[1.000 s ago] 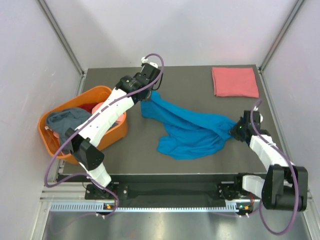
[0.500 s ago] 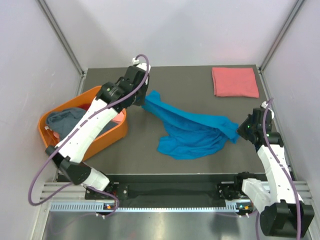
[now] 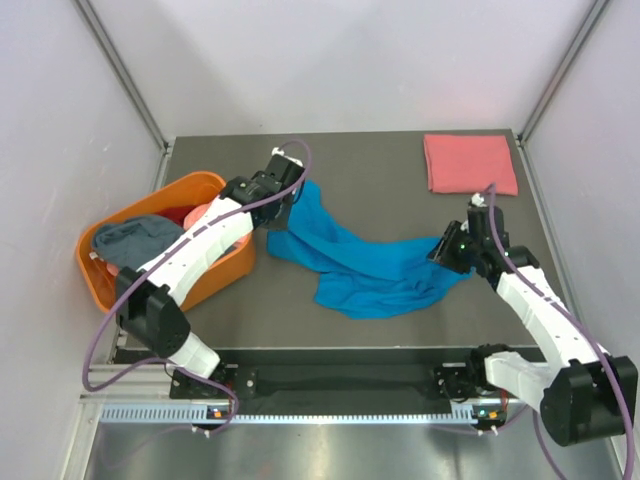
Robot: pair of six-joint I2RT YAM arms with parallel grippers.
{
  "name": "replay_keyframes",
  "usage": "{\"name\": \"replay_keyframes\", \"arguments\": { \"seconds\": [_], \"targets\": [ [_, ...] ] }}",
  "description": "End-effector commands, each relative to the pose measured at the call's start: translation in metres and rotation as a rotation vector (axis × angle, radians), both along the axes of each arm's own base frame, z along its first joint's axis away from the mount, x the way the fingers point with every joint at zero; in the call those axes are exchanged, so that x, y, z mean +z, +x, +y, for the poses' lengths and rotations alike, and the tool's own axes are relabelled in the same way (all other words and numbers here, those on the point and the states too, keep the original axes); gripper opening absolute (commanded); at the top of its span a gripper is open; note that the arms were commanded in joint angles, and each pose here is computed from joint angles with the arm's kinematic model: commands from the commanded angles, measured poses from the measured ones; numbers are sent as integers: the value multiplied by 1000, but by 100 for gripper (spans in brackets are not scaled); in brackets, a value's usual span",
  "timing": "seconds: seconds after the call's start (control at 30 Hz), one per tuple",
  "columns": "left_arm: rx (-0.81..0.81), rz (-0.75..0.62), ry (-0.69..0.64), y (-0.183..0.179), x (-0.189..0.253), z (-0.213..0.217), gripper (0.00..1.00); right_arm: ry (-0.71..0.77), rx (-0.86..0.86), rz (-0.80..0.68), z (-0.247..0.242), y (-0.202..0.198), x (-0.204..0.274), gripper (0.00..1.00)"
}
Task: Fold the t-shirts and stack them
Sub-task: Flatten the tshirt out
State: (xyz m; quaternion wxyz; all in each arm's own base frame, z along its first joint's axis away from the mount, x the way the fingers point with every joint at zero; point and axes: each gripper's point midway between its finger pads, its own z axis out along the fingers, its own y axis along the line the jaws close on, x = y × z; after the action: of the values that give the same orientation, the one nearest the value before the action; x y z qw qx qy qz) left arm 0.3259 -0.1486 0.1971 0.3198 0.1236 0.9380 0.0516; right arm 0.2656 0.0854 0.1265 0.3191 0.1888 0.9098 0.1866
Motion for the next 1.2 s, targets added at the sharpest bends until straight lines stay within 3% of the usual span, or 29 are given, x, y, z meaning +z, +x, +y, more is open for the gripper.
{"name": "replay_keyframes", "arguments": {
  "seconds": [0.0,0.07,0.2,0.37,0.47,0.67,0.8,0.9,1.03,1.17],
  "targets": [
    [23,-75,-7,16,11,0,0,-35,9,10,2,1,3,34],
    [54,-90,26,21,12,7,0,-112,-56,32,-17,-5,2,40],
    [51,-70,7,21,5,2,0,-145,-154,43,-44,-12,-4,40],
    [27,-40,-28,22,-8,-9,0,-158,-219,74,-62,-24,-29,22],
    [23,-33,-31,24,-8,-12,0,-152,-239,52,-63,-26,-38,21],
    [33,-73,-43,38,5,-18,0,-118,-270,-19,-64,-7,-52,35],
    [79,-155,-36,60,26,-15,0,-118,-269,-68,-64,19,-48,38],
    [139,-243,-76,89,44,-6,0,-129,-259,-77,-65,42,-51,30],
    [181,-320,-174,138,60,7,0,-187,-256,-76,-74,66,-49,0],
    [191,-317,-144,175,42,17,0,-262,-303,-71,-90,82,-25,0]
  ]
}}
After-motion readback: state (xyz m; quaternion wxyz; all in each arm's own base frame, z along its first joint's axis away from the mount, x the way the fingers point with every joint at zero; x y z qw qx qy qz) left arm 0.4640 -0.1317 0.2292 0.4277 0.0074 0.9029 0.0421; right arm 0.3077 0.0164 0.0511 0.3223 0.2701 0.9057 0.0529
